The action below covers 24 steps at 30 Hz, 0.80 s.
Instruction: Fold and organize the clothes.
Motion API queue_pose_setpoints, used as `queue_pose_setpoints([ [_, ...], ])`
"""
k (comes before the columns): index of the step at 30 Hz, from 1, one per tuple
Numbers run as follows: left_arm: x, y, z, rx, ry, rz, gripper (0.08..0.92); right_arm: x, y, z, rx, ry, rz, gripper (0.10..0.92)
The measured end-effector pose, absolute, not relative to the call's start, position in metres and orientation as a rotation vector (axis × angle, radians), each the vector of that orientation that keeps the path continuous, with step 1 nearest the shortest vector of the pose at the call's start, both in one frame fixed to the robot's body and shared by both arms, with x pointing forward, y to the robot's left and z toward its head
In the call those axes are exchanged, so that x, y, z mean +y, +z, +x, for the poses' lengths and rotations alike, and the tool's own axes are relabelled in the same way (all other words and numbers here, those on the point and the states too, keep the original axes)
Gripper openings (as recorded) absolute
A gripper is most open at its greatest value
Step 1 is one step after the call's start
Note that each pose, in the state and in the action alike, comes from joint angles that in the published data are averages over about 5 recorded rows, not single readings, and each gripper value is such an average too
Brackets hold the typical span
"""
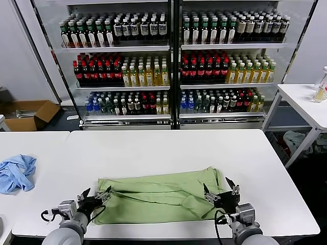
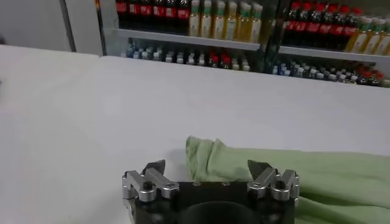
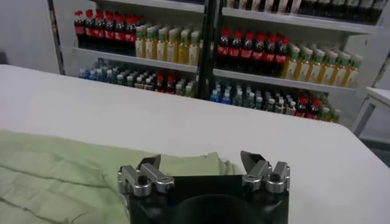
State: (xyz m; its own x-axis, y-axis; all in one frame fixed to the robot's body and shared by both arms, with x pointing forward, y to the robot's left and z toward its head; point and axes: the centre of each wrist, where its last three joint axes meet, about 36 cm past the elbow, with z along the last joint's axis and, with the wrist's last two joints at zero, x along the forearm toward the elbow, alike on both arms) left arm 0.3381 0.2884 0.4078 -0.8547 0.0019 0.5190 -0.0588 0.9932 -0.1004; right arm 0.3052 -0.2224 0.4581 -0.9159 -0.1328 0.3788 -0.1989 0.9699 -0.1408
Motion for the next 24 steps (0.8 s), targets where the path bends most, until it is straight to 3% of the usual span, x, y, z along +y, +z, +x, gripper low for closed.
queue_pose_setpoints([
  [7,0.287,0.401,0.34,-2.56,0.144,0.088,0.778,-0.222,0.457,0.304,-2.744,0.267,0.235,0.823],
  [24,0.273,0.392,0.335,-2.542,0.148,0.077,0.291,-0.219,0.454,0.304,-2.74,0.281,0.226,0.823],
])
